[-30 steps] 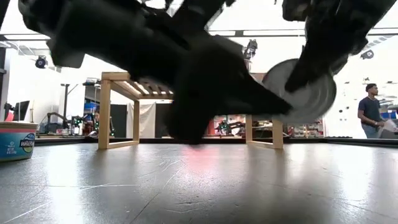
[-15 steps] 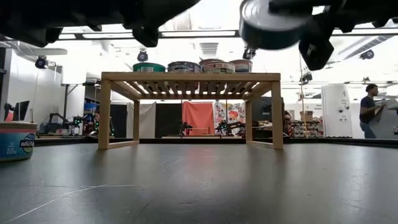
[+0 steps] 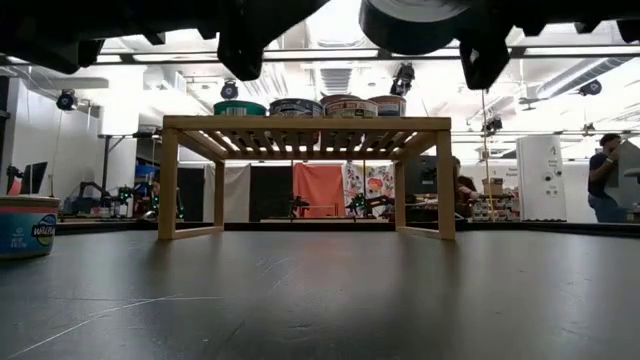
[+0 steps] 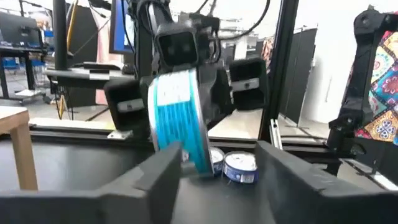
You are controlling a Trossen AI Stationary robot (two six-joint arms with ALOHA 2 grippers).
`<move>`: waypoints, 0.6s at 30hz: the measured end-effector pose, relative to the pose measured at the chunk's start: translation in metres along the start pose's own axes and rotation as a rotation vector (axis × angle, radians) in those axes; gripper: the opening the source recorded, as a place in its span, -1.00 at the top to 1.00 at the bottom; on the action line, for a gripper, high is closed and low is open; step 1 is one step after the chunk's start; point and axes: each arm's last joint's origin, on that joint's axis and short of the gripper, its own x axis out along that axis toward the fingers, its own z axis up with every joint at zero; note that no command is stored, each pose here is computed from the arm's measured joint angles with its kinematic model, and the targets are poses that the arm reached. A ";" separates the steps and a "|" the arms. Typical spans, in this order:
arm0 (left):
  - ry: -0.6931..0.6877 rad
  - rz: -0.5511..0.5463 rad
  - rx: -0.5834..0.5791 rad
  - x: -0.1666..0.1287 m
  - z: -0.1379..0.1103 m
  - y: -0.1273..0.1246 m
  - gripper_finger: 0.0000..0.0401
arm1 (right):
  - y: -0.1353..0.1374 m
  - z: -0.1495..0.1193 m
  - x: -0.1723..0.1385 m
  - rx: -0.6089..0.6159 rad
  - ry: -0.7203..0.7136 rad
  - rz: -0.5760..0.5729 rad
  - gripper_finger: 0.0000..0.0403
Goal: Stack canned seafood by type on shelf
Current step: Put the light blue tuna can on the shelf
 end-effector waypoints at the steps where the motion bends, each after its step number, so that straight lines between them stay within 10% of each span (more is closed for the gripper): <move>1: 0.006 0.006 0.003 0.000 -0.001 0.000 -0.01 | 0.001 0.001 0.001 -0.009 -0.002 0.001 0.39; 9: -0.007 0.153 -0.035 0.004 -0.002 0.011 -0.48 | 0.003 0.002 0.003 -0.070 0.005 0.020 0.39; 18: 0.011 0.036 -0.021 0.018 0.004 0.014 -0.51 | -0.007 0.007 0.008 -0.136 -0.017 -0.020 0.39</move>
